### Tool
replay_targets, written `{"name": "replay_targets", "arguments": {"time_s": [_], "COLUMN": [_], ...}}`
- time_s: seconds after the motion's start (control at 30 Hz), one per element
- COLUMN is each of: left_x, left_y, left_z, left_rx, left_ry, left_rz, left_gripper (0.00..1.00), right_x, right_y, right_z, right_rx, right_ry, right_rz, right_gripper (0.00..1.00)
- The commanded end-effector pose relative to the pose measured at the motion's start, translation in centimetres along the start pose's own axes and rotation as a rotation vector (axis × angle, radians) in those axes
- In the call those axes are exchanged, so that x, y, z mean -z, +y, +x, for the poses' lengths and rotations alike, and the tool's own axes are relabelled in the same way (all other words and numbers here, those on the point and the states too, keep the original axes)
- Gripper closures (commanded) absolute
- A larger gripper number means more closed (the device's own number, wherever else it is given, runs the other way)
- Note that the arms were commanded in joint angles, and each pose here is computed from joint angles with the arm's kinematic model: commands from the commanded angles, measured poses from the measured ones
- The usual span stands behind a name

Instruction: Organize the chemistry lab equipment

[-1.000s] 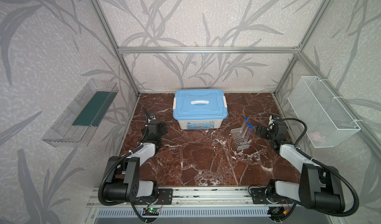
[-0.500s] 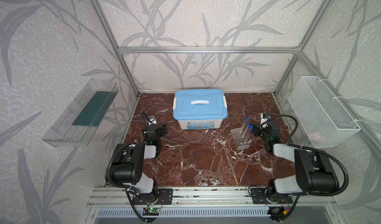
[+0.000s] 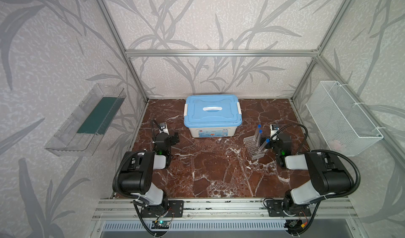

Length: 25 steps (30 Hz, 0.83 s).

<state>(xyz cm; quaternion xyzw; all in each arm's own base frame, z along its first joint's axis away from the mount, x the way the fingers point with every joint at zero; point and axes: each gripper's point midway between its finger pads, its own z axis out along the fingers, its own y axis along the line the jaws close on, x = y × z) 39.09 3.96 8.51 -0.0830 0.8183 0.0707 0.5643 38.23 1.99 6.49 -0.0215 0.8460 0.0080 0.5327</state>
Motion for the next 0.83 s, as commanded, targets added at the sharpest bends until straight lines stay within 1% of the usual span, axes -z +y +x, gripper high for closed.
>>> {"name": "replay_targets", "arguments": {"time_s": [0.0,0.07,0.2,0.53,0.8], "left_x": [-0.07,-0.07,-0.06,-0.09,-0.08], "left_y": [-0.34,-0.34,-0.22,-0.21,-0.26], "left_z": [-1.03,-1.03,-1.09,-1.03,-1.04], "left_rx": [-0.009,-0.009,-0.011,-0.012,-0.01], "left_ry": [-0.035,-0.035,-0.038,-0.036,-0.037], "left_rz": [0.034,0.034,0.027,0.026,0.028], "left_gripper": [0.01,0.01,0.01,0.01,0.01], "right_x": [0.08,0.09,0.09,0.09,-0.08], "right_y": [-0.32,-0.34,-0.32,-0.29,0.15], "right_z": [-2.97,-3.01,-2.85,-2.85,-2.9], "right_rx": [0.026,0.026,0.025,0.03,0.064], "right_ry": [-0.12,-0.128,-0.085,-0.09,-0.08], "right_rz": [0.035,0.036,0.034,0.037,0.055], "right_gripper": [0.01,0.01,0.01,0.01,0.01]}}
